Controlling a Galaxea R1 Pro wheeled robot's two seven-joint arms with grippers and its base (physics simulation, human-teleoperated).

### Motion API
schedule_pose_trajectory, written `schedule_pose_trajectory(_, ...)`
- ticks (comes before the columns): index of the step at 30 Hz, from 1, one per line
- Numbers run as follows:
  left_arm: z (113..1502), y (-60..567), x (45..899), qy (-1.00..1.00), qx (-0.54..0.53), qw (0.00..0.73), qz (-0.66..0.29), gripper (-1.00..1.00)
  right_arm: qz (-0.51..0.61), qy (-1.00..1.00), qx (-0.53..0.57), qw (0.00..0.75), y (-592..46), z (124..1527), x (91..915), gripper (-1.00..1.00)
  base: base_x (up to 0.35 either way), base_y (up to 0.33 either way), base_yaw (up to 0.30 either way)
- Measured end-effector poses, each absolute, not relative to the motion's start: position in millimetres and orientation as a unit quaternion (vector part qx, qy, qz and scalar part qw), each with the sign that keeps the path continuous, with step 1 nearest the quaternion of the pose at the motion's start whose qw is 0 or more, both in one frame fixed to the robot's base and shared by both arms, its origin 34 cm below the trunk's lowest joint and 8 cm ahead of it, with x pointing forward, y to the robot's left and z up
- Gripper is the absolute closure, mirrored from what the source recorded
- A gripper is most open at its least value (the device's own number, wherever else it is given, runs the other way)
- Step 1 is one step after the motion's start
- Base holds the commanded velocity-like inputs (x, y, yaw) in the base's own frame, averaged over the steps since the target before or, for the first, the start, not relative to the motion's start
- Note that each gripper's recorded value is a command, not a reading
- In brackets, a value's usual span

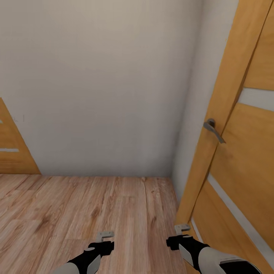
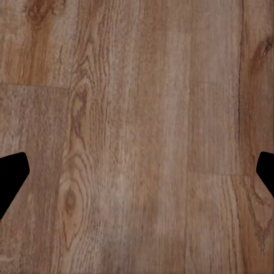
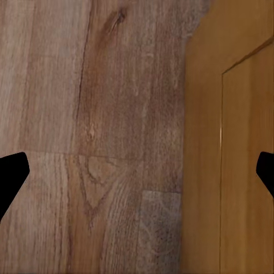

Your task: Move the two storage containers from the living room to the garage. In the garage, place one container on the floor and stack the other container on top of it (either order is fine).

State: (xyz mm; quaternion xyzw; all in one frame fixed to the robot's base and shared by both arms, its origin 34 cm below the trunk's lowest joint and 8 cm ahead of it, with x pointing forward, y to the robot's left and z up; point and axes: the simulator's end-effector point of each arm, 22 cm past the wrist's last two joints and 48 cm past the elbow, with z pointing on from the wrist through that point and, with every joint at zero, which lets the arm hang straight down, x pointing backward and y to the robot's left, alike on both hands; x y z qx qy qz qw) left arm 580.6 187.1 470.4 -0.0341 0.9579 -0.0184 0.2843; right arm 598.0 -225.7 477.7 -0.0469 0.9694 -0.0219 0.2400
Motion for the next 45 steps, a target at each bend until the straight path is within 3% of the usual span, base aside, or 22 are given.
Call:
schedule_pose_trajectory(23,470.4,187.1,580.8,0.958,-0.034,0.285,-0.018,-1.00,-0.022,0.969,-0.047,0.240,-225.7,477.6,598.0,-1.00,0.092,0.000,0.068)
schedule_pose_trajectory(33,470.6,187.1,580.6,0.958,-0.034,0.284,-0.018,-1.00,-0.022,0.969,-0.047,0.240,-225.7,477.9,598.0,-1.00,0.299,0.000,0.026)
schedule_pose_trajectory(45,470.4,187.1,580.7,0.958,-0.034,0.285,-0.018,-1.00,-0.022,0.969,-0.047,0.240,-225.7,477.6,598.0,-1.00,0.288,0.000,0.176)
